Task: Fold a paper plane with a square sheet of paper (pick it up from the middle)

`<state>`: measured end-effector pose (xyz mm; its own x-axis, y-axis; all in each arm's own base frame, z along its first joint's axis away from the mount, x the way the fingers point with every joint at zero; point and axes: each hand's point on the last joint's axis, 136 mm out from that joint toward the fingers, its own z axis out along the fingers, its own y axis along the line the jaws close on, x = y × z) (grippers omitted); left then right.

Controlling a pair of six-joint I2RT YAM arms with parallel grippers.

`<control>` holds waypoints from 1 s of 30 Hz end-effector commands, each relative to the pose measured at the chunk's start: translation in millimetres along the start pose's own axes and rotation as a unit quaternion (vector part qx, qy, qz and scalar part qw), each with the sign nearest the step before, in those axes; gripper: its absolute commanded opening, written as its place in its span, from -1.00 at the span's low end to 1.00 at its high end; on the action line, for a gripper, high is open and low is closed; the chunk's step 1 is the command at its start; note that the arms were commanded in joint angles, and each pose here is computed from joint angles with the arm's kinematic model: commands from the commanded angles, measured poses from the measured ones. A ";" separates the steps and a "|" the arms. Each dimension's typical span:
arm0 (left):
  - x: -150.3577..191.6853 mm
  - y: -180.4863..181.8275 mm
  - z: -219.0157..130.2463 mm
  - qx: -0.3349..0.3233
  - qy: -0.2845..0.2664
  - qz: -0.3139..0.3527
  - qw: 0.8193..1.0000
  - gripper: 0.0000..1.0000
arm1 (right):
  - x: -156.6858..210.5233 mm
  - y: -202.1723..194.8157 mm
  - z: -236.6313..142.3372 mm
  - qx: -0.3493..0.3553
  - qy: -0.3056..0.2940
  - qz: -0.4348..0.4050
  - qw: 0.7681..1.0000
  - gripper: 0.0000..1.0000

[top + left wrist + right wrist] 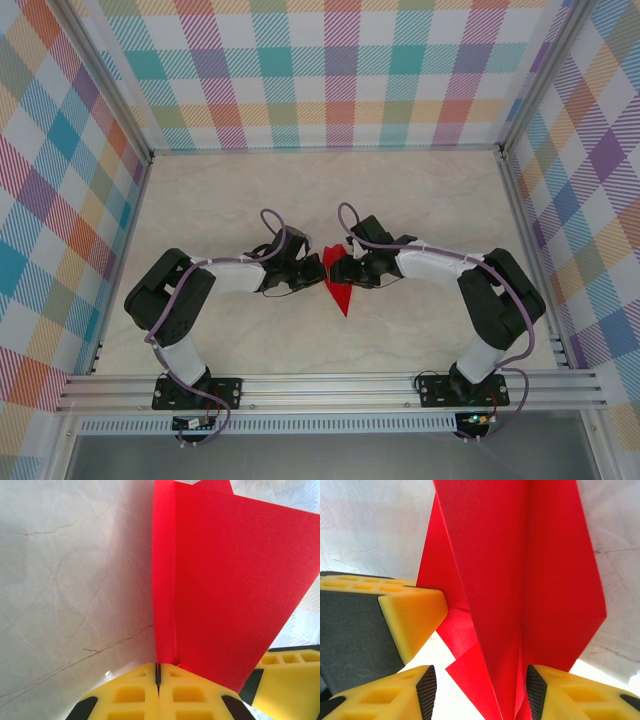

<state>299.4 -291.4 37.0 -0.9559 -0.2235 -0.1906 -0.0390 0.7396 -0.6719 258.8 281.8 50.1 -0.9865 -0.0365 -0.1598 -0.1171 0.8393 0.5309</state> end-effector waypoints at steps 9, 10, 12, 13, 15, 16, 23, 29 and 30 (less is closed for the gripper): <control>-8.7 -7.9 -6.9 0.014 -0.014 0.002 1.000 -1.00 | 18.7 -3.0 12.2 0.038 0.027 -0.038 0.998 0.15; -8.9 -8.3 -7.2 0.015 -0.014 0.002 1.000 -1.00 | 19.4 -4.7 13.7 0.045 0.028 -0.040 0.998 0.15; -9.0 -8.4 -7.9 0.016 -0.014 -0.002 1.000 -1.00 | 19.7 -7.5 15.1 0.061 0.027 -0.044 0.997 0.12; -9.0 -8.0 -7.5 0.016 -0.013 -0.004 1.000 -0.99 | 19.5 -8.5 15.8 0.066 0.026 -0.046 0.996 0.11; -8.5 -9.2 -7.6 0.020 -0.012 -0.007 1.000 -0.97 | 19.3 -9.8 17.2 0.072 0.025 -0.047 0.996 0.07; -8.3 -8.7 -7.4 0.020 -0.011 -0.008 1.000 -0.96 | 19.1 -11.1 17.8 0.077 0.024 -0.048 0.996 0.06; -7.9 -6.0 -8.2 0.016 -0.010 -0.011 1.000 -0.95 | 10.0 -8.3 11.2 0.082 -0.005 -0.046 0.996 -0.10; -7.7 -4.9 -8.1 0.015 -0.010 -0.010 1.000 -0.94 | 2.6 -9.8 6.1 0.092 -0.029 -0.034 0.995 -0.37; -7.5 -5.0 -8.2 0.015 -0.010 -0.009 1.000 -0.94 | 2.1 -9.0 6.6 0.090 -0.029 -0.034 0.995 -0.43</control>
<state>300.8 -290.1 37.3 -0.9548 -0.2352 -0.1819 -0.0524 0.7353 -0.6757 250.6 273.8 24.8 -0.9771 -0.0902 -0.1926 -0.1550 0.9220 0.3548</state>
